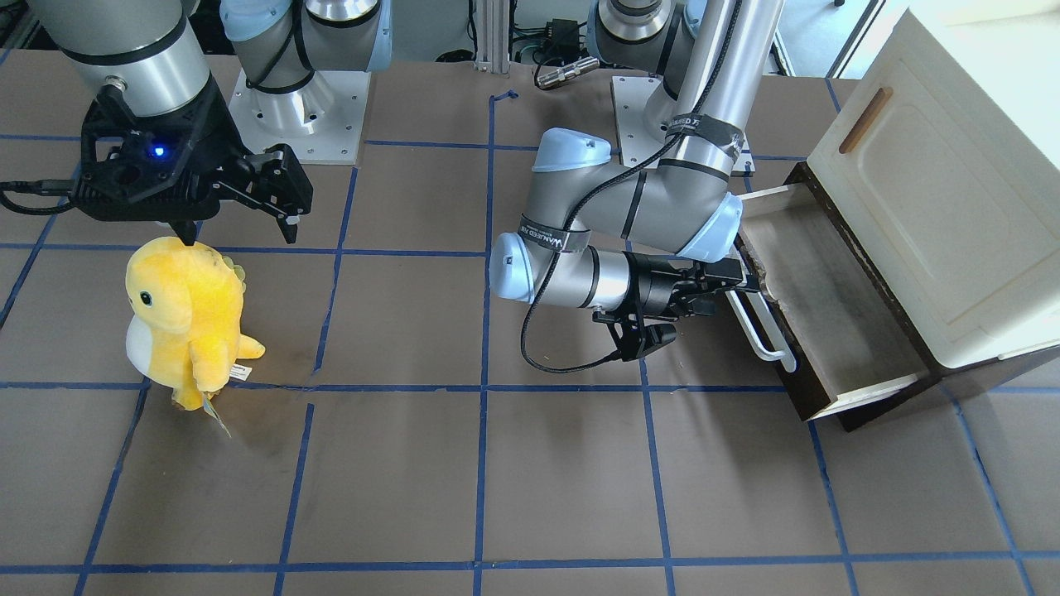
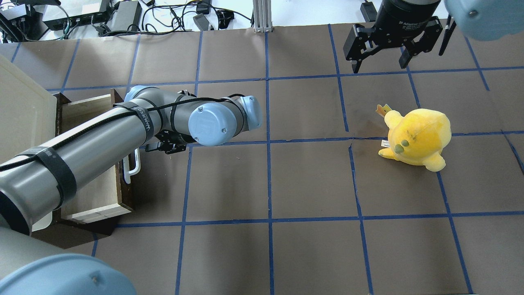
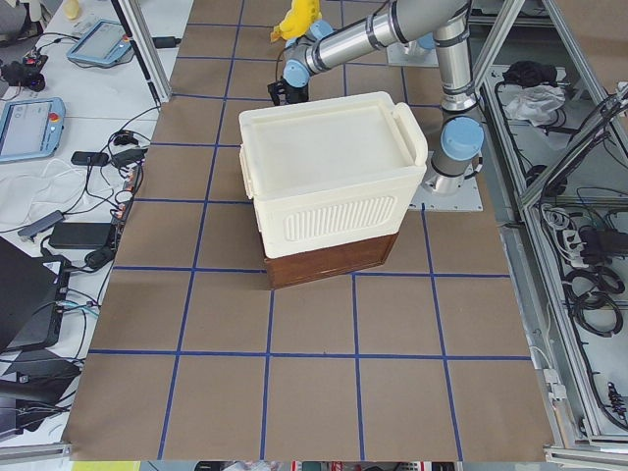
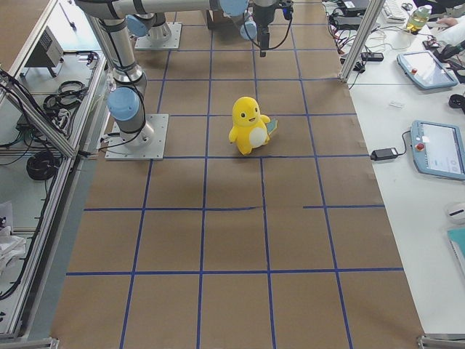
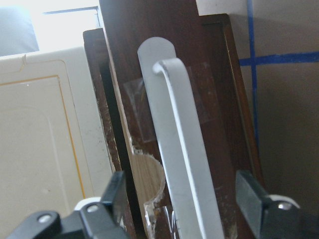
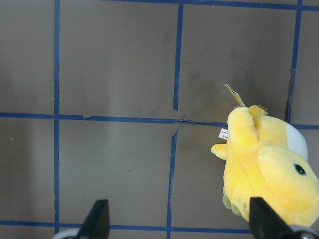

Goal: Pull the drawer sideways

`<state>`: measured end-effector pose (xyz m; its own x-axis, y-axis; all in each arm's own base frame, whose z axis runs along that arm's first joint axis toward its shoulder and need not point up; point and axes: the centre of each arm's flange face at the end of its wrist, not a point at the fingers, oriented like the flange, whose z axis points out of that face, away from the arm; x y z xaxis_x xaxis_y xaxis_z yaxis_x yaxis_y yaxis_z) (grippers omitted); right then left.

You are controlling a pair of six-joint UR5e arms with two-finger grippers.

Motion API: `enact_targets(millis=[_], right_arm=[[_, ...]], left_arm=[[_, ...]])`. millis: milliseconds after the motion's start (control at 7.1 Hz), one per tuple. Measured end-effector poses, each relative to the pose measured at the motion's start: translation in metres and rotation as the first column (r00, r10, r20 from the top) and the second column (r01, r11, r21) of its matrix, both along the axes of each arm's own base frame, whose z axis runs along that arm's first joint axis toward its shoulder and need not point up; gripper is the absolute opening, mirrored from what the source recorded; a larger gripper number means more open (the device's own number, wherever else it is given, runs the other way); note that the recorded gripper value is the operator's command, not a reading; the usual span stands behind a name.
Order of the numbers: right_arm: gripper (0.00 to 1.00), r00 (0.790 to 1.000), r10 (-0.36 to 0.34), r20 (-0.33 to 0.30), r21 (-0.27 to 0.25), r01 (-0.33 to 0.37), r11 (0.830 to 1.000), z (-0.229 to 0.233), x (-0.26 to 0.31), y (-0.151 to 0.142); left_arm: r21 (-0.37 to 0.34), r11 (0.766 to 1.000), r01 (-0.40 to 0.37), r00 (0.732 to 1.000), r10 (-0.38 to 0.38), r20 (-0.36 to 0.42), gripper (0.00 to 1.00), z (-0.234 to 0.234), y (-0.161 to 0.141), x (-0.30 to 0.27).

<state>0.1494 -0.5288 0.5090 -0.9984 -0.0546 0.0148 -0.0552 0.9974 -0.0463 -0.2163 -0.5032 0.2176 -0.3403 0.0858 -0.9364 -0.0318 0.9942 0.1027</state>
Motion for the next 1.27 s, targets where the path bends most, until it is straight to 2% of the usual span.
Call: enact_targets(millis=[141, 282, 423, 704, 986, 1268], right_arm=[[1.0, 1.0, 0.0, 0.0, 0.0, 0.0, 1.0, 0.0, 0.0, 0.0], [1.0, 1.0, 0.0, 0.0, 0.0, 0.0, 1.0, 0.0, 0.0, 0.0], [1.0, 1.0, 0.0, 0.0, 0.0, 0.0, 1.0, 0.0, 0.0, 0.0], [1.0, 1.0, 0.0, 0.0, 0.0, 0.0, 1.0, 0.0, 0.0, 0.0], [1.0, 1.0, 0.0, 0.0, 0.0, 0.0, 1.0, 0.0, 0.0, 0.0], [1.0, 1.0, 0.0, 0.0, 0.0, 0.0, 1.0, 0.0, 0.0, 0.0]], left_arm=[[-0.013, 0.999, -0.04, 0.991, 0.038, -0.125, 1.0, 0.021, -0.008, -0.008], [-0.019, 0.998, -0.054, 0.961, 0.047, -0.274, 1.0, 0.049, -0.015, -0.017], [-0.019, 0.999, -0.046, 0.916, 0.035, -0.399, 1.0, 0.081, -0.018, -0.02], [-0.039, 0.998, -0.055, 0.805, 0.021, -0.594, 1.0, 0.151, -0.012, -0.008], [-0.067, 0.996, -0.062, 0.697, -0.005, -0.717, 1.0, 0.212, 0.008, 0.009], [-0.049, 0.997, -0.064, 0.625, 0.002, -0.781, 1.0, 0.247, 0.035, 0.024]])
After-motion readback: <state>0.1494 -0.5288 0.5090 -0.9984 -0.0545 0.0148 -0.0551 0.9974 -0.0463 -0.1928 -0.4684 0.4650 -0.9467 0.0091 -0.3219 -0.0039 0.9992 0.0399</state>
